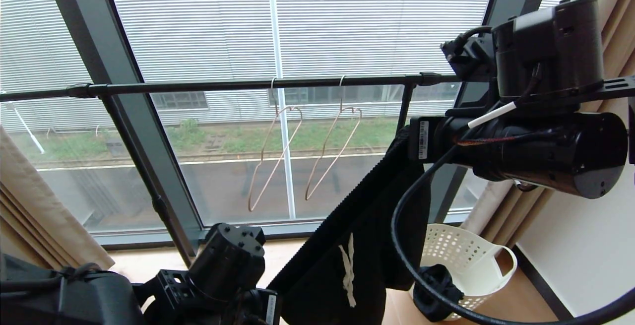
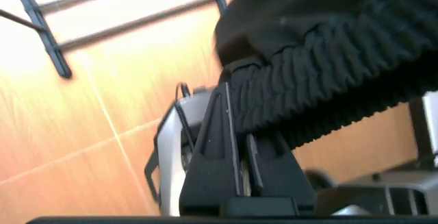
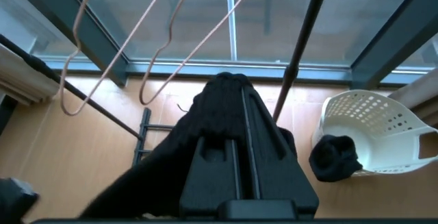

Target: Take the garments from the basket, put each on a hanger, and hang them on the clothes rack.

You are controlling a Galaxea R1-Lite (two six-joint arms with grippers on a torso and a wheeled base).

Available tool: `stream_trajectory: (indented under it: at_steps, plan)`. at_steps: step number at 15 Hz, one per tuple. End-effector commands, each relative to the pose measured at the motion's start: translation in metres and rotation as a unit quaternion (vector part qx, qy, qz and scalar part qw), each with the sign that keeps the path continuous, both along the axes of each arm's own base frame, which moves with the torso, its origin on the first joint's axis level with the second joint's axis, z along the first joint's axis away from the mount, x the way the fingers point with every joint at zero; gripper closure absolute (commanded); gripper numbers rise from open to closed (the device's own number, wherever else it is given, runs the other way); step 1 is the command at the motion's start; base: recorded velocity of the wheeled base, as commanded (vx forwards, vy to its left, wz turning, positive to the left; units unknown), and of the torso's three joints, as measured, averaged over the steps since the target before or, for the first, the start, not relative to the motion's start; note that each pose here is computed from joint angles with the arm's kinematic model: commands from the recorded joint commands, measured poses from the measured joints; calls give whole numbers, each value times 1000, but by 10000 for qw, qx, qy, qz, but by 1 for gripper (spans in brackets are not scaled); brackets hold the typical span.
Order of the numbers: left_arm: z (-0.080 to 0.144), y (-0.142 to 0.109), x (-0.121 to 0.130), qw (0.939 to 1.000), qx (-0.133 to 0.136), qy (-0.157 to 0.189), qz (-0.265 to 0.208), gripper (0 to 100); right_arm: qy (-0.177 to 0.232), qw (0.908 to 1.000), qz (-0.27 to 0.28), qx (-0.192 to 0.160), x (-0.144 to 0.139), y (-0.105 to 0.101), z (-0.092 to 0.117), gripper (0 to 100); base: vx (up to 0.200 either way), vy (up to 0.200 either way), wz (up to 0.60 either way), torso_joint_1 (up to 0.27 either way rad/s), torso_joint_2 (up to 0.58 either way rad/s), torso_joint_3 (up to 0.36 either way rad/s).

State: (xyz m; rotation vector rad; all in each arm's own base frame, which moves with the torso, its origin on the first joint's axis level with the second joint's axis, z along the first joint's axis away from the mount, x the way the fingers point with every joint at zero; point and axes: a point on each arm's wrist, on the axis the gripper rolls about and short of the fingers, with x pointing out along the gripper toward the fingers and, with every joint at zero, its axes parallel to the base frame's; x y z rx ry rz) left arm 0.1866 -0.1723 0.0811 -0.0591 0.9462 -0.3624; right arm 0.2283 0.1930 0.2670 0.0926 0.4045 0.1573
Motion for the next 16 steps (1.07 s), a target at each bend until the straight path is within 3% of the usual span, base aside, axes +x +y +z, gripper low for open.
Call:
stream_trajectory:
  at_steps: [1, 2, 4, 8, 10, 13, 16]
  plan:
    - [33, 17, 5, 9977, -343, -549, 213, 100, 131, 9999, 55, -91, -3, -3, -8, 100, 0, 0, 0, 0, 0, 0]
    - [50, 22, 9, 9952, -423, -860, 200, 100, 135, 9996, 114, -202, -3, -4, -9, 100, 0, 0, 0, 0, 0, 0]
    - [75, 23, 17, 9918, -490, -1168, 192, 100, 152, 9989, 133, -418, -3, -10, -13, 100, 0, 0, 0, 0, 0, 0]
    - [121, 26, 31, 9910, -362, -1259, 277, 100, 194, 9964, 258, -778, -10, -17, -20, 100, 0, 0, 0, 0, 0, 0]
    - [148, 29, 37, 9921, -95, -1241, 172, 100, 159, 9966, 269, -760, -9, -16, -20, 100, 0, 0, 0, 0, 0, 0]
    - [155, 24, 44, 9923, 6, -1234, 79, 100, 48, 9972, 292, -686, -7, -12, -23, 100, 0, 0, 0, 0, 0, 0]
    - [160, 19, 52, 9908, 9, -1355, 17, 100, 76, 9946, 414, -947, -11, -14, -28, 100, 0, 0, 0, 0, 0, 0]
